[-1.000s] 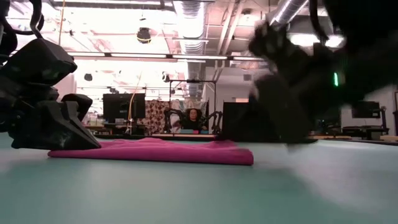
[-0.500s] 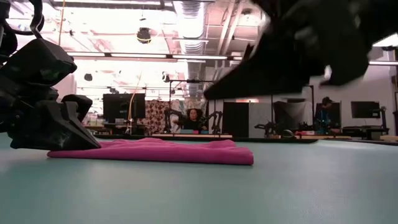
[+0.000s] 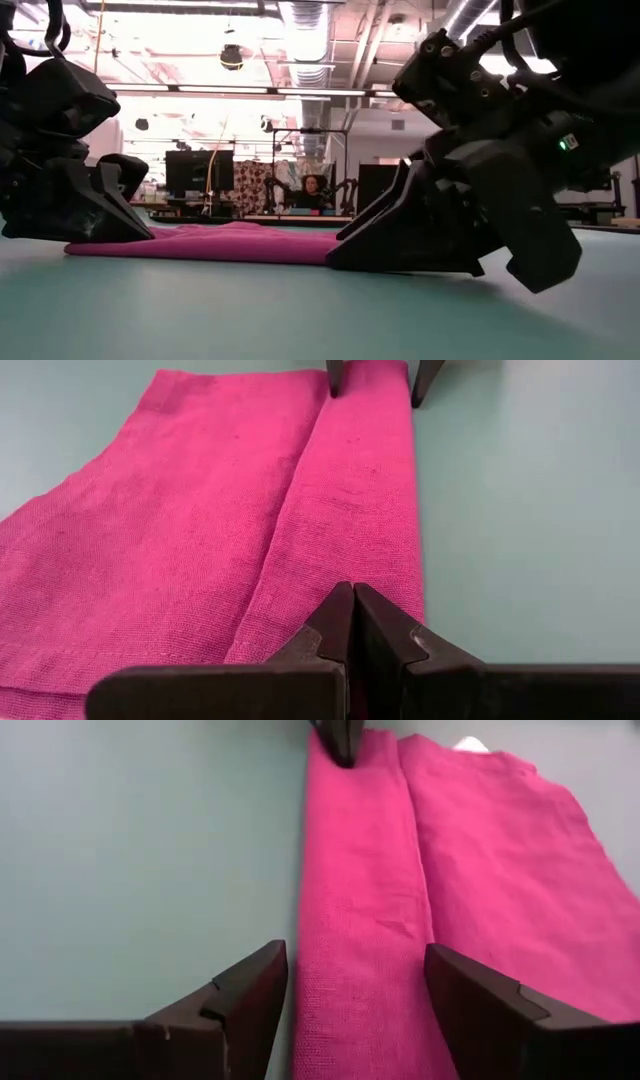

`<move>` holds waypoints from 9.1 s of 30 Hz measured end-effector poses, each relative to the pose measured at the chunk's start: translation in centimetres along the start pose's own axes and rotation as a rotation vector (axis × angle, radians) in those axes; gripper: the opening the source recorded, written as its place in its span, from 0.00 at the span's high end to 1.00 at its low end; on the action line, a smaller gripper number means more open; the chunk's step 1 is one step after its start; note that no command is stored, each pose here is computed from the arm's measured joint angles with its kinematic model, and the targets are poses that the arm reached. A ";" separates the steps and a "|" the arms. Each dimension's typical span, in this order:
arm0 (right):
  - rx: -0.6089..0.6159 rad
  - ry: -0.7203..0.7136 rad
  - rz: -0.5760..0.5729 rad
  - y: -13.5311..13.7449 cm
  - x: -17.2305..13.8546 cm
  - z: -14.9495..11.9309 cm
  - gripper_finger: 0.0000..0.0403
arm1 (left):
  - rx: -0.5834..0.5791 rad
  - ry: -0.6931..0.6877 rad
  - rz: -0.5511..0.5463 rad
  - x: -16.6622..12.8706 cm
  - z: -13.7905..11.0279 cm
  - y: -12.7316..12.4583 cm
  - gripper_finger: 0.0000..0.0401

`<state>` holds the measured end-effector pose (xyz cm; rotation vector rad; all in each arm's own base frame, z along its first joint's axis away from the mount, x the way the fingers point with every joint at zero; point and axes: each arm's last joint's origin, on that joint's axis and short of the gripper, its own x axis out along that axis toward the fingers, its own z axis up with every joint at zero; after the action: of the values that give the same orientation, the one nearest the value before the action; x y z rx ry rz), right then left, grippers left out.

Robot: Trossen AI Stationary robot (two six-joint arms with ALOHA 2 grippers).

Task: Roll towel
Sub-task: Roll the pink towel

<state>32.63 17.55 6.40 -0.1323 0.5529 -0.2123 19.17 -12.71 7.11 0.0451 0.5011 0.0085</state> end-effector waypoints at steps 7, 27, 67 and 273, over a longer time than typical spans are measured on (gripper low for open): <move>0.096 0.032 -0.052 0.4 1.3 -2.6 0.36 | 0.002 0.011 -0.011 0.0 -0.1 0.0 1.00; 0.124 0.027 -0.110 0.2 1.5 -3.1 0.86 | -0.079 -0.034 -0.171 -0.7 1.7 -0.5 1.00; 0.582 0.405 0.356 -5.4 -1.1 5.1 0.94 | -0.010 0.050 -0.218 -0.3 0.8 -0.5 1.00; 0.425 0.177 -0.157 -5.6 -2.2 4.7 0.96 | -0.114 0.277 0.028 4.0 6.9 10.7 1.00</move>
<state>32.42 12.95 12.53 0.2594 0.6622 -0.4926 26.03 -2.27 11.74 -0.0616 0.7765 0.0710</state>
